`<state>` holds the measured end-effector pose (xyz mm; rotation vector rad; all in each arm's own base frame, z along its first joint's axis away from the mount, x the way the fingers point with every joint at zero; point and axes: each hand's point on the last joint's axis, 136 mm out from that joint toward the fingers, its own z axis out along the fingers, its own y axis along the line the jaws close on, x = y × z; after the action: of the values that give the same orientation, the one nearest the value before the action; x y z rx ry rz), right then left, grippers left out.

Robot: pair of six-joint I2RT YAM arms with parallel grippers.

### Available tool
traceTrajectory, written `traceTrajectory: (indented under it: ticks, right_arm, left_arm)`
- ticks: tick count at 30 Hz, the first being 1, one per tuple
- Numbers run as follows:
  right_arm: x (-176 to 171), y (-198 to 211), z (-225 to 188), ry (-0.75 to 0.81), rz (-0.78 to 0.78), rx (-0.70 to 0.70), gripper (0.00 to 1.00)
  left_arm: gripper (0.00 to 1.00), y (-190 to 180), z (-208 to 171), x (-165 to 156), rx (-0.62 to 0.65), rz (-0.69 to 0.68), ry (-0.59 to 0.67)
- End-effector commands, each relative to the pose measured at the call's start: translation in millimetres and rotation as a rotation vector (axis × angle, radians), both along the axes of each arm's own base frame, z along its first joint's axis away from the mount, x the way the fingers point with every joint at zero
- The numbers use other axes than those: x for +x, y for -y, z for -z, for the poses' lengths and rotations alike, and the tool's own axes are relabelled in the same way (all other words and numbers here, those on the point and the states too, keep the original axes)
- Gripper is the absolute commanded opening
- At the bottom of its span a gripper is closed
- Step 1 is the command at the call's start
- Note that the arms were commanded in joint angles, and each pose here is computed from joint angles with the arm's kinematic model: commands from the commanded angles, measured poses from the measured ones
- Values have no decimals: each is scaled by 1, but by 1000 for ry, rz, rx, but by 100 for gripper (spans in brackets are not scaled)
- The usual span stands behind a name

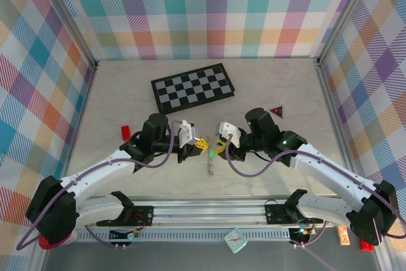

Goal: Put the keys on the keyring

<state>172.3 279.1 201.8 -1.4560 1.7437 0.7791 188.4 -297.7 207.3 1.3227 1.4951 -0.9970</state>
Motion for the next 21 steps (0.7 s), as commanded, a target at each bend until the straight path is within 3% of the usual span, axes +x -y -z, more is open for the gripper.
traceTrajectory:
  ticks: [1, 10, 17, 21]
  right_arm:
    - [-1, -8, -1, -40, 4, 68, 32]
    - [2, -17, 8, -60, -20, 82, 34]
    - [-3, -26, 7, -116, -64, 102, 11]
    - [-4, -30, 3, -129, -83, 114, 3]
  left_arm:
    - [0, 6, -25, -8, -104, 50, 40]
    - [0, 7, -29, -12, -121, 74, 46]
    - [0, 8, -36, -10, -156, 66, 64]
    - [0, 8, -37, -7, -160, 51, 76]
